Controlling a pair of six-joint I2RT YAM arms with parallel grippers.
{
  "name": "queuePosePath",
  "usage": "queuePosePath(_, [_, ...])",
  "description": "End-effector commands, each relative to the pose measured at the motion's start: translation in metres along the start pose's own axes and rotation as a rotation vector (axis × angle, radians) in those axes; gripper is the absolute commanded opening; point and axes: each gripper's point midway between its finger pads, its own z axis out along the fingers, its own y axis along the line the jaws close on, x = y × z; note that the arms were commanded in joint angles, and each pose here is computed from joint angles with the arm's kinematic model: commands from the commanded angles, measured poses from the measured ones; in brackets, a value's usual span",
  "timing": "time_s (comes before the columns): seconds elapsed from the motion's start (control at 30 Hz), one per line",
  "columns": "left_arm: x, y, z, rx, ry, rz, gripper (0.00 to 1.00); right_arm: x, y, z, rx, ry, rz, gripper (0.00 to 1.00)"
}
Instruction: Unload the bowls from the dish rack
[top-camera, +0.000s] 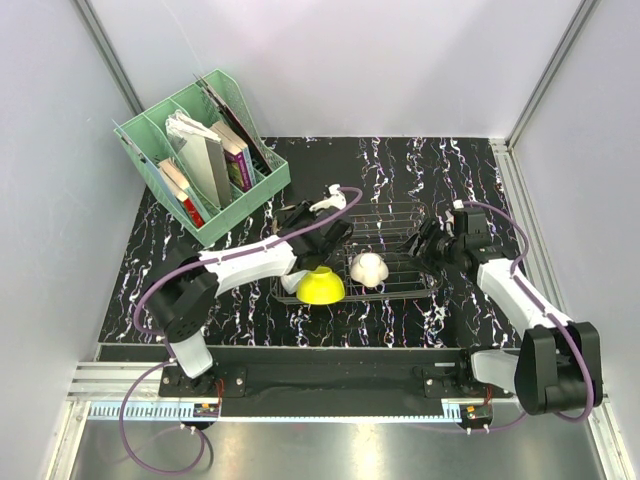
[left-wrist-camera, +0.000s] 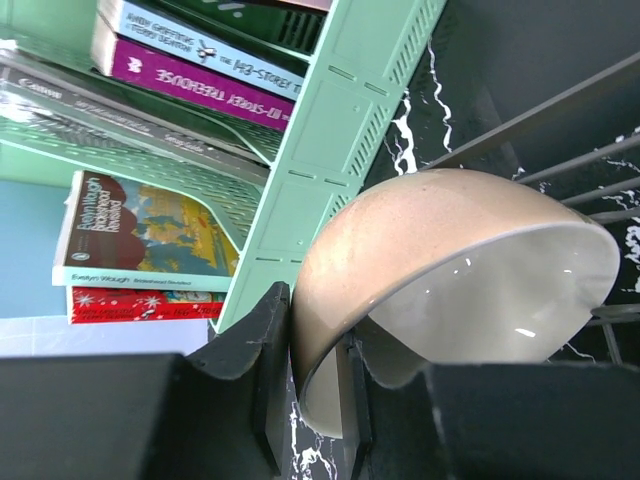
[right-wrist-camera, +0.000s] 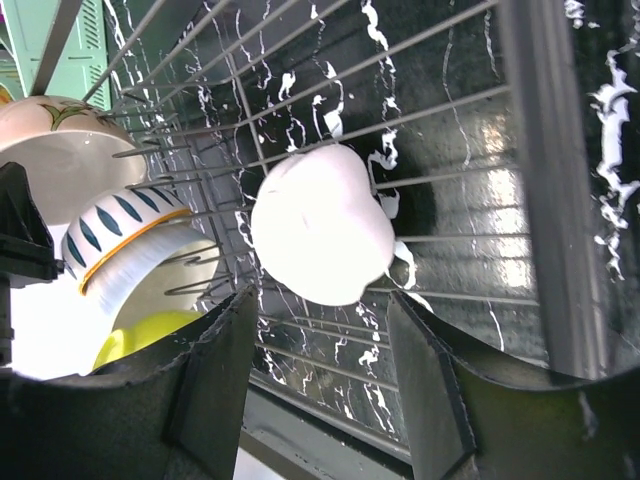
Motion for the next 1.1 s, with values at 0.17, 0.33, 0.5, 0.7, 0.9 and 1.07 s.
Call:
queuePosePath(0.17, [0.001, -0.025, -0.013, 0.009, -0.050, 0.030, 0.00, 0.029, -0.049, 0.016, 0.169, 0.087, 0.114, 0.63])
queuePosePath(0.33, [-0.004, -0.019, -0.017, -0.031, -0.066, 0.021, 0.00, 0.031, -0.051, 0.022, 0.167, 0.092, 0.131, 0.63])
queuePosePath(0.5, [-0.011, -0.012, -0.022, -0.067, -0.093, 0.021, 0.00, 0.036, -0.053, 0.030, 0.170, 0.110, 0.136, 0.63])
queuePosePath(0.7, [-0.019, 0.001, -0.030, -0.119, -0.123, 0.007, 0.00, 0.041, -0.054, 0.037, 0.177, 0.123, 0.139, 0.63])
queuePosePath(0.9, [-0.030, 0.019, -0.038, -0.143, -0.152, -0.031, 0.00, 0.041, -0.050, 0.040, 0.179, 0.112, 0.146, 0.63])
queuePosePath(1.07, [-0.041, 0.037, -0.046, -0.145, -0.180, -0.081, 0.00, 0.040, -0.044, 0.040, 0.173, 0.099, 0.148, 0.63])
